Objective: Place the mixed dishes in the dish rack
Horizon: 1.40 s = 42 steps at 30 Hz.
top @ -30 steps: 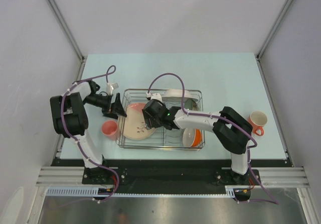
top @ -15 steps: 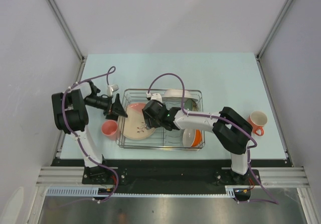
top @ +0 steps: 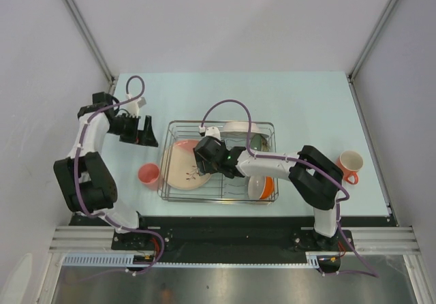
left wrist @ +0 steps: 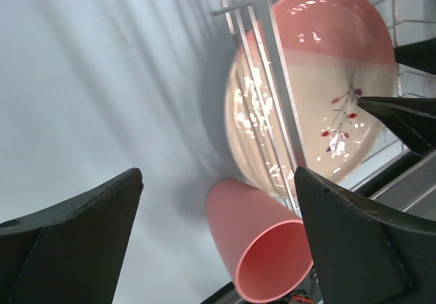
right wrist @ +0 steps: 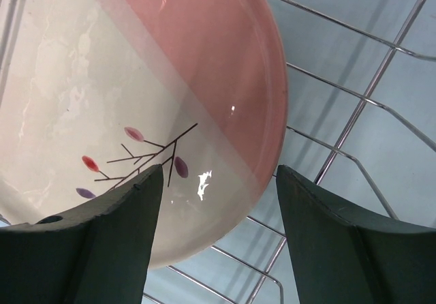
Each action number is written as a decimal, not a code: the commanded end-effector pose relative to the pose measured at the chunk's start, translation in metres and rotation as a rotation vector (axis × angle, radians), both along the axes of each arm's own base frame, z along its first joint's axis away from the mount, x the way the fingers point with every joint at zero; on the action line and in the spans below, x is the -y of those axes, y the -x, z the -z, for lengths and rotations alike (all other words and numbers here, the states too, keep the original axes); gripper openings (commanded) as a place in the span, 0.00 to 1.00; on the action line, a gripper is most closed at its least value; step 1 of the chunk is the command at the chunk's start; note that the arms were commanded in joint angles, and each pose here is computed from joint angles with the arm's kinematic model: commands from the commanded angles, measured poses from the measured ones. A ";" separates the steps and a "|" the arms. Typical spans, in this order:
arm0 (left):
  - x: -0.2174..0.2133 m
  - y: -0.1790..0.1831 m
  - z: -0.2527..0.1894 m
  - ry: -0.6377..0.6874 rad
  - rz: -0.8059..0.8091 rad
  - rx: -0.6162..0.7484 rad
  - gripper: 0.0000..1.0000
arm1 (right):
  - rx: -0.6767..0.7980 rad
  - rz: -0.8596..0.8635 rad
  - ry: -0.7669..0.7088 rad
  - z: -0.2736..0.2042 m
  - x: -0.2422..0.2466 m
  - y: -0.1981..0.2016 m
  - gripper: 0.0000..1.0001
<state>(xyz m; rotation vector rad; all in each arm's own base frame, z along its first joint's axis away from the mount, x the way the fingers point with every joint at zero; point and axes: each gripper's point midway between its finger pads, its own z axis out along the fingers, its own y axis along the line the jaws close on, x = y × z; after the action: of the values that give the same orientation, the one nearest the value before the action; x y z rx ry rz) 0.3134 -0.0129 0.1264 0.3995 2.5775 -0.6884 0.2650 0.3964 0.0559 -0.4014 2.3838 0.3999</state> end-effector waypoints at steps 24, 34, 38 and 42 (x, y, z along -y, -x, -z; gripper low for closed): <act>-0.037 -0.003 0.106 -0.436 -0.068 -0.004 1.00 | -0.107 0.063 0.001 0.041 0.021 0.023 0.72; -0.016 -0.004 0.113 -0.418 -0.009 -0.020 1.00 | -0.084 0.045 -0.082 0.030 0.012 0.023 0.71; -0.009 0.000 0.115 -0.426 0.013 -0.027 1.00 | -0.077 0.027 -0.114 0.025 0.007 0.023 0.69; -0.002 0.007 0.119 -0.418 0.027 -0.043 1.00 | -0.072 0.012 -0.146 0.019 0.002 0.023 0.67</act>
<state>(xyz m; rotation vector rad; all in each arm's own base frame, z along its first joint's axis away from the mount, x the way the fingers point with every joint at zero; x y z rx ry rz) 0.3144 0.0133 0.0145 0.4947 2.7476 -0.0750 0.2665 0.4007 0.0683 -0.3353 2.2756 0.5476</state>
